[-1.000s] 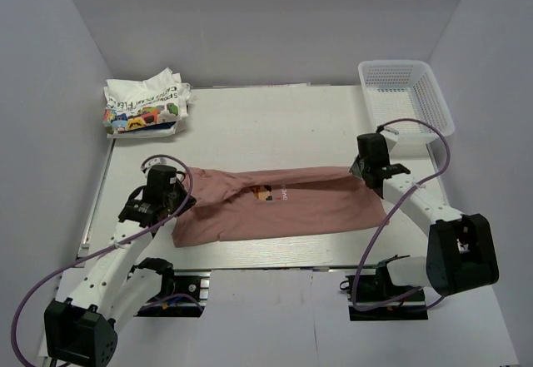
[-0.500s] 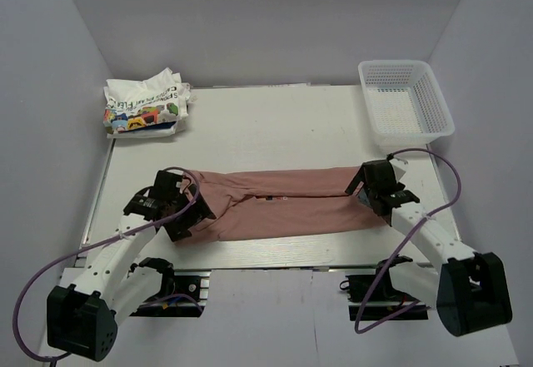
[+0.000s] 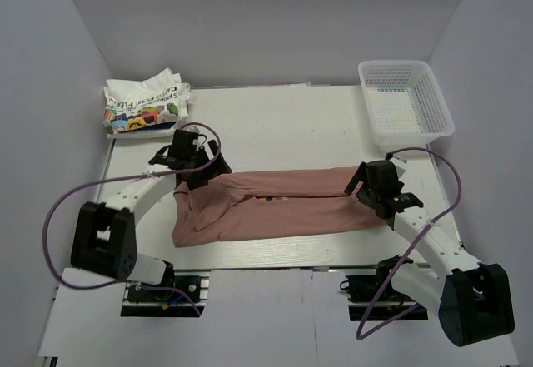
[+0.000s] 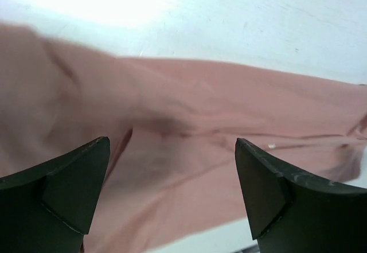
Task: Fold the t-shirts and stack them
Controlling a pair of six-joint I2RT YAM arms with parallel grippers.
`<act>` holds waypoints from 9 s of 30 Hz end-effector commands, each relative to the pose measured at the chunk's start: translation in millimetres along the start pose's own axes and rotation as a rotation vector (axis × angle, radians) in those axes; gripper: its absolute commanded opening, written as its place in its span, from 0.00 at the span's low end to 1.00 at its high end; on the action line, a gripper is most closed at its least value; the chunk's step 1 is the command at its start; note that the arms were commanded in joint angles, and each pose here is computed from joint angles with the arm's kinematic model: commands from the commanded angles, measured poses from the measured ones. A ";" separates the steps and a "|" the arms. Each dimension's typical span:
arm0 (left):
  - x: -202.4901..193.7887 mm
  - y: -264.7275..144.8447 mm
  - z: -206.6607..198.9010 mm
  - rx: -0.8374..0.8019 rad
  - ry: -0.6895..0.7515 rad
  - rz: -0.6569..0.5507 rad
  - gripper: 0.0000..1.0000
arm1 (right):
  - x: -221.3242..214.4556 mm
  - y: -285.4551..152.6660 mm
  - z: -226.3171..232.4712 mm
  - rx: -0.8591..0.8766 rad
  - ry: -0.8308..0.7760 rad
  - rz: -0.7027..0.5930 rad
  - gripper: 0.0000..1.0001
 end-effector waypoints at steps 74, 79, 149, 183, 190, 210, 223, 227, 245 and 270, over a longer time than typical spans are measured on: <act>-60.5 -32.1 -72.7 0.099 0.297 -0.026 1.00 | 22.7 12.4 5.7 -0.108 -0.031 -0.109 0.90; -51.2 -1.5 -43.8 0.383 0.192 -0.063 1.00 | 33.3 37.9 12.5 -0.246 -0.014 -0.124 0.90; 134.9 322.2 -186.3 -0.624 0.132 -0.344 1.00 | -187.5 -39.0 78.9 0.639 -0.680 0.708 0.90; 32.5 -15.3 -98.6 -0.359 0.264 -0.322 1.00 | -137.8 -96.2 44.8 0.593 -0.510 0.358 0.90; -93.2 -16.8 -52.3 -0.390 0.114 0.069 1.00 | -151.6 -99.9 16.7 0.437 -0.475 0.550 0.90; -198.2 -22.1 -16.7 -0.259 0.234 0.498 0.78 | -174.7 -74.5 15.8 0.316 -0.328 0.569 0.60; -216.7 -12.3 -17.6 -0.160 0.320 0.605 0.00 | -177.9 -77.4 -12.3 0.268 -0.287 0.618 0.00; -214.2 -24.6 -15.1 -0.109 0.326 0.581 0.00 | -173.3 -85.4 -21.6 0.226 -0.295 0.639 0.00; -151.3 -39.8 -88.0 -0.385 0.498 0.260 0.00 | -130.2 -99.0 56.6 0.413 -0.407 0.363 0.00; 15.4 26.4 -139.4 0.092 0.359 -0.339 0.00 | -3.6 -22.1 172.8 0.314 -0.234 -0.221 0.00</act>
Point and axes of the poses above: each gripper's point midway between its finger pads, its own y axis out along the fingers, its own z axis along the line the jaws close on, x = y × z, the point moved 8 cm from there along -y, back along the fingers, and after that the axes turned 11 degrees about y, right-handed, at the moved point
